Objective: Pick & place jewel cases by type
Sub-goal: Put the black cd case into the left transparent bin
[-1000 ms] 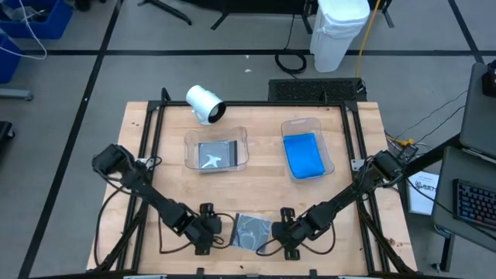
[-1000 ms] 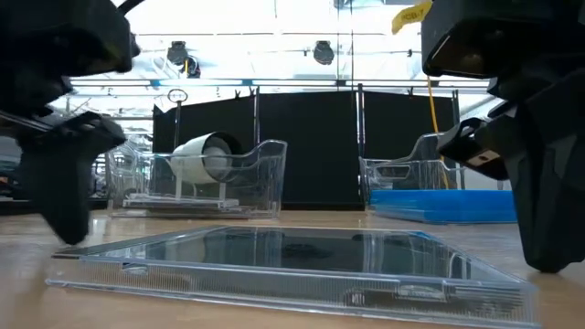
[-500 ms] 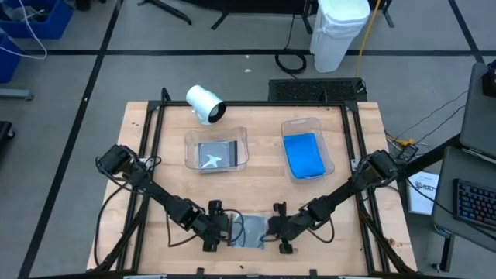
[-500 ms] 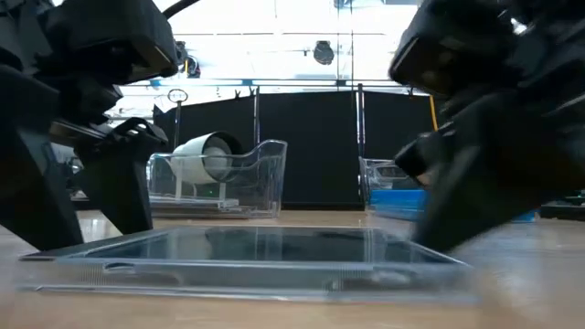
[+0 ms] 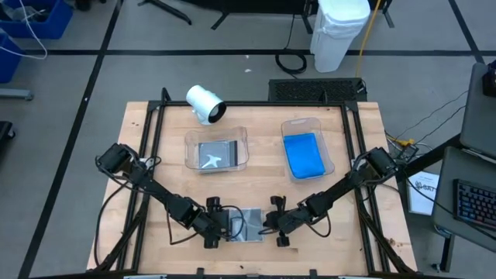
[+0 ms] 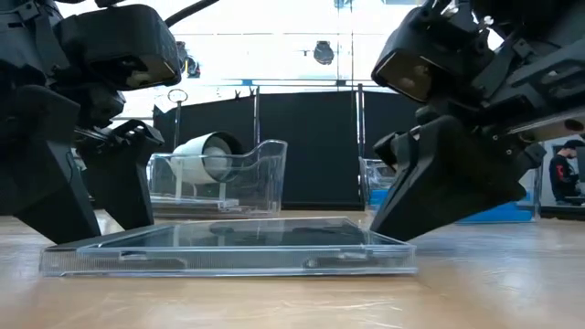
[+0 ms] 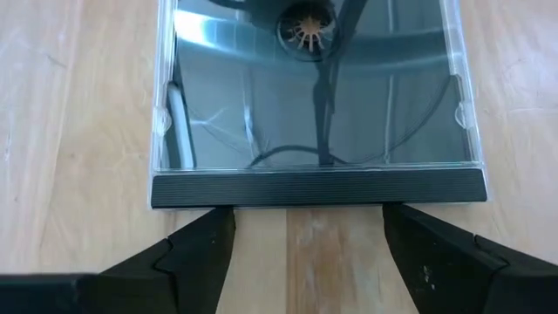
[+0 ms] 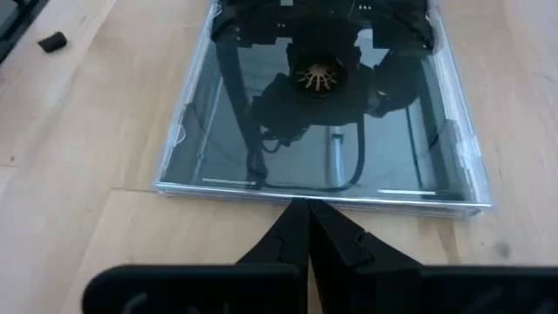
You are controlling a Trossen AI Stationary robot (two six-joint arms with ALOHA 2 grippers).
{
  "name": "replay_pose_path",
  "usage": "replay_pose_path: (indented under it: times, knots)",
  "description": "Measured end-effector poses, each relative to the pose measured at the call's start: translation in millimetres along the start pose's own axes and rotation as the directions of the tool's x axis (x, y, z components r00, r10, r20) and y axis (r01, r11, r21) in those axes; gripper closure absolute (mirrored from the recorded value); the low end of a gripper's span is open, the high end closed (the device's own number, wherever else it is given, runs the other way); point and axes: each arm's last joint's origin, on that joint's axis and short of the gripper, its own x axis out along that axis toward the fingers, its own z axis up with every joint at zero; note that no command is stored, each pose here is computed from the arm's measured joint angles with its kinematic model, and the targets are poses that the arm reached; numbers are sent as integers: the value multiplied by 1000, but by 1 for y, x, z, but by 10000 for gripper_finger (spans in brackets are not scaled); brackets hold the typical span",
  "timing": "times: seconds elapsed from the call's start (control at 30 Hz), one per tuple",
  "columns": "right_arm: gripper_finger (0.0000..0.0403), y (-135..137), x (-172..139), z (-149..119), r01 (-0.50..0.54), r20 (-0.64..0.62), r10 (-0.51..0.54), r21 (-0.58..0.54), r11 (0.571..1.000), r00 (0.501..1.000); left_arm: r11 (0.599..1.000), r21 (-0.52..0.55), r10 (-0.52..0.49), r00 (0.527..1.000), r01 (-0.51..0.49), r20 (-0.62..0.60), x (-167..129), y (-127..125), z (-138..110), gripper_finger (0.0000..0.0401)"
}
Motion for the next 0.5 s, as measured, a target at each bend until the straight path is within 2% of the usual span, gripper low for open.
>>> replay_pose_path:
  times: [0.17,0.33,0.5]
  knots:
    - [403,-1,-6,5,10,5,-10,-25,1000,1000,1000,-8,7,1000,-7,-3,0,1,0,105]
    - [403,2,-34,23,46,10,-47,81,996,999,998,-63,18,1000,-18,-11,0,0,-1,105]
    - [403,16,-56,32,-15,44,12,87,996,999,997,-77,16,999,-13,34,1,2,4,105]
